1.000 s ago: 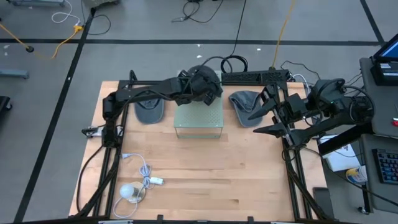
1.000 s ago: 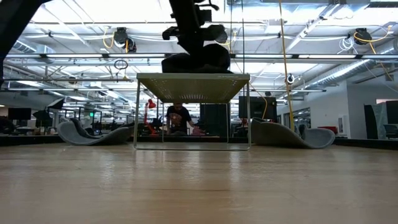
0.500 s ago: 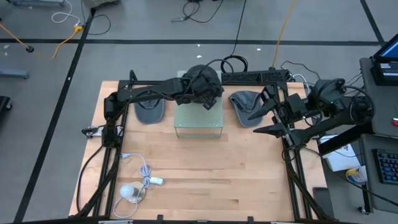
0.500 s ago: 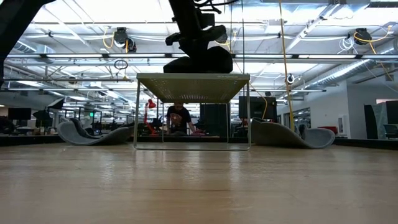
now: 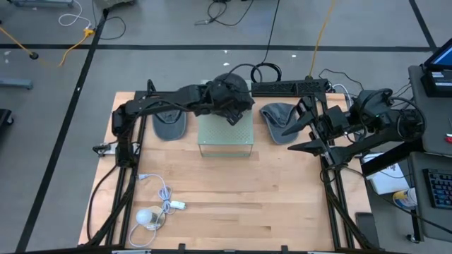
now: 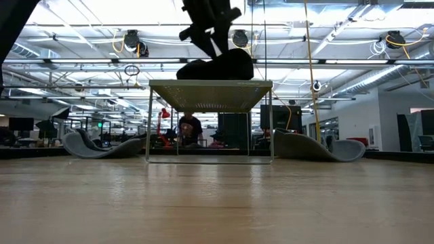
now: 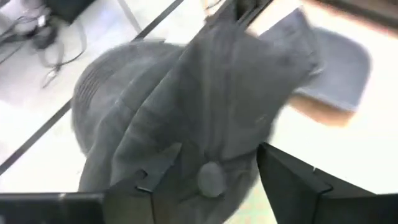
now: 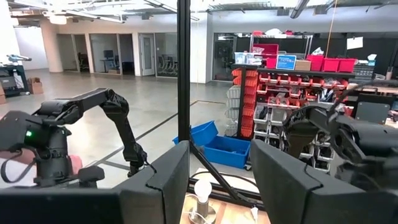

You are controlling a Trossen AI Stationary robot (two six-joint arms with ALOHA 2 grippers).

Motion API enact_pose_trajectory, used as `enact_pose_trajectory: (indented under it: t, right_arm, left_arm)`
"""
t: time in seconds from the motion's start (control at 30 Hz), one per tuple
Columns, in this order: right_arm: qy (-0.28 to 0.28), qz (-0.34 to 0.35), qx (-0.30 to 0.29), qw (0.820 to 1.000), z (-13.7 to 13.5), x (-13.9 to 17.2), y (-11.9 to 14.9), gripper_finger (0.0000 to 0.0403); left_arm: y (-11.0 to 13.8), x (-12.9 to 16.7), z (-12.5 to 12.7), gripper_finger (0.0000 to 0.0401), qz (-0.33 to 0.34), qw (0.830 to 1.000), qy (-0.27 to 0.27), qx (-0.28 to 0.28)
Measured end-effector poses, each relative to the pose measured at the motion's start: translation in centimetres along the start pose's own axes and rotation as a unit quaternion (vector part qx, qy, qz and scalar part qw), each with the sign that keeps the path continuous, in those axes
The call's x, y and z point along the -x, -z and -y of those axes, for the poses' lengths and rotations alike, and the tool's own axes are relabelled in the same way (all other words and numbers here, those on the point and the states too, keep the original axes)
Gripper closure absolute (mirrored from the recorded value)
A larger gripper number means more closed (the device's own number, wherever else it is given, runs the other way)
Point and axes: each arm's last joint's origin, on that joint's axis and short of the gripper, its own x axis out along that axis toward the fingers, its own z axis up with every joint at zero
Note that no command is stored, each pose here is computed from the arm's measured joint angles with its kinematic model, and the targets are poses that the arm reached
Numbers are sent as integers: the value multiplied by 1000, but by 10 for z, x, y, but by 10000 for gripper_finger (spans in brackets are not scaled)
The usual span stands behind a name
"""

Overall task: Pick & Place hat
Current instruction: Stack the black cap on top of the black cap on the shelf, then put the left gray cap on the shelf

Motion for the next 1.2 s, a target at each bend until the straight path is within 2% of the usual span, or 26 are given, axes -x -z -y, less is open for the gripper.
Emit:
enact_pose_trajectory:
  t: [0.17,0.5,0.67,0.8,0.9,1.2]
  right_arm:
    - [0,0,0,1000,0,0,0,236]
    - [3,-4,5,1000,0,0,1,236]
    - [2,-11,29,1000,0,-1,2,236]
    - [2,-21,25,999,0,-2,5,236]
    - [2,-27,26,999,1,-3,6,236]
    - [3,-62,19,998,2,-9,15,236]
  left_arm:
    - [-4,15,-1,168,12,998,54,-15]
    - [-7,51,-12,168,37,995,89,-21]
    - [-8,75,-19,169,52,984,162,-49]
    - [-6,92,-22,169,51,970,227,-71]
    - [-1,104,-25,169,43,962,255,-85]
    - [13,134,-31,169,28,956,262,-125]
